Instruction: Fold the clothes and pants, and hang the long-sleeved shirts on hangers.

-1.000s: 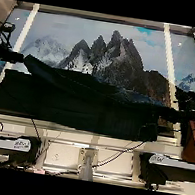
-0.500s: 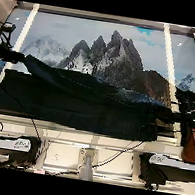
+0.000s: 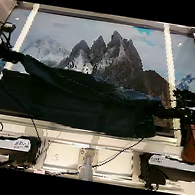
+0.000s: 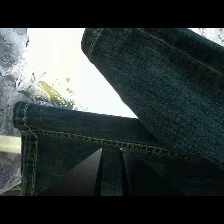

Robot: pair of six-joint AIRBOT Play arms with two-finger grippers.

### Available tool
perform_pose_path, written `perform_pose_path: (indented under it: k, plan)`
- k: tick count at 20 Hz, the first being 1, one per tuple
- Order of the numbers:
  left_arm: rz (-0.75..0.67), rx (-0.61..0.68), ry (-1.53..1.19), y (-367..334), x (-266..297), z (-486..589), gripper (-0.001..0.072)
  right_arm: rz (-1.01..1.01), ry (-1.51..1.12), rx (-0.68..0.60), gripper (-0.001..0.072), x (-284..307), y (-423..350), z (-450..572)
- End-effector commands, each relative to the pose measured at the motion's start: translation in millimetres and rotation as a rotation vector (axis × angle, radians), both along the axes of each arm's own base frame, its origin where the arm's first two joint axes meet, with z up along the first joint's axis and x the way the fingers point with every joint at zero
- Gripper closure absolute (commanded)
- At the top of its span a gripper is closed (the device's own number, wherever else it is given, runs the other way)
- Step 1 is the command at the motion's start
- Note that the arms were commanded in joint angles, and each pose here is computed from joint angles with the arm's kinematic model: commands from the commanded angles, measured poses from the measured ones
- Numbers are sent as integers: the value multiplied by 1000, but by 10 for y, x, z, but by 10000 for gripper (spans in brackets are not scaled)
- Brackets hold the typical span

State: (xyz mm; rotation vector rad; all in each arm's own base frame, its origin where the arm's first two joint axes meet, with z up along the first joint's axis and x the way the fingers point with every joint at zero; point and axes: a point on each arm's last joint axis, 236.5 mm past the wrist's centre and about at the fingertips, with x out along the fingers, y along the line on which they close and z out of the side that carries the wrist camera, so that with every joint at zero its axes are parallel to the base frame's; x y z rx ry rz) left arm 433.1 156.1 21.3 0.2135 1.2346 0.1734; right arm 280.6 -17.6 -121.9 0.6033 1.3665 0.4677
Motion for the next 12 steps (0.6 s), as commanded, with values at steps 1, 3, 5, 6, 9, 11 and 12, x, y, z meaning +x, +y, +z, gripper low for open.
perform_pose_path:
  k: [1, 3, 5, 6, 9, 11, 12]
  plan:
    - [0, 1, -2, 4, 2, 7, 569, 41, -28, -27, 658, 58, 67, -8]
    - [0, 1, -2, 2, 3, 7, 569, 47, -31, -27, 659, 71, 53, 19]
    - [0, 1, -1, 1, 2, 6, 569, 53, -39, -23, 659, 109, 42, 79]
    - [0, 1, -1, 1, 2, 6, 569, 47, -45, -33, 660, 146, 10, 117]
    - [2, -6, 3, -9, -9, -1, 566, 32, -75, -93, 660, 266, -130, 272]
    - [5, -39, -5, -78, 7, -14, 493, 24, -66, -167, 660, 267, -281, 338]
    - [6, -55, -8, -108, 16, -25, 436, 9, -54, -204, 660, 239, -372, 373]
